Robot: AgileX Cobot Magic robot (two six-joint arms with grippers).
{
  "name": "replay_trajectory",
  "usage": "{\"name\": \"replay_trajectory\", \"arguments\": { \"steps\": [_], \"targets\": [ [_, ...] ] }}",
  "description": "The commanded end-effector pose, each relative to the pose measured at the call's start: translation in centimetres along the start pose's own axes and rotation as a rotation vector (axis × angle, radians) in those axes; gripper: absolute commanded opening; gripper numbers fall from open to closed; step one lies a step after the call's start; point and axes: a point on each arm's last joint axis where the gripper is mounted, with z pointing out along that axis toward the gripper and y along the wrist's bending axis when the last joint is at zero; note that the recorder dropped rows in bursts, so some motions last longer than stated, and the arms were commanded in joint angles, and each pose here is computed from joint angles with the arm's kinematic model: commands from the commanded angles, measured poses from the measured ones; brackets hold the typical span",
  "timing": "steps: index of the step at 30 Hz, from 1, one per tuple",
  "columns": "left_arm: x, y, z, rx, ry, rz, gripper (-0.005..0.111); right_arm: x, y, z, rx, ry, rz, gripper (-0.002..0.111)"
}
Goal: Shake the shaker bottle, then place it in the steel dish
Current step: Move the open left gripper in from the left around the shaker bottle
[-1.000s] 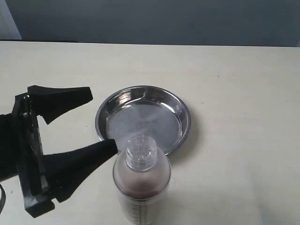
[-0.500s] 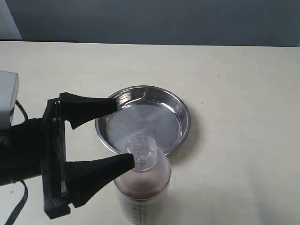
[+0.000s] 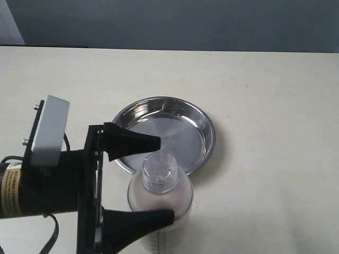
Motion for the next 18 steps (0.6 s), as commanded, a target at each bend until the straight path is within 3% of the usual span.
{"name": "replay_trajectory", "arguments": {
  "steps": [1, 18],
  "targets": [
    [0.3, -1.3, 1.0, 0.08, 0.003, 0.042, 0.094, -0.1, 0.0, 0.0, -0.003, -0.014, -0.003, -0.001],
    [3.4, 0.1, 2.2, 0.013, 0.082, 0.019, 0.094, -0.1, 0.0, 0.0, -0.003, -0.014, -0.003, -0.001]
  ]
}}
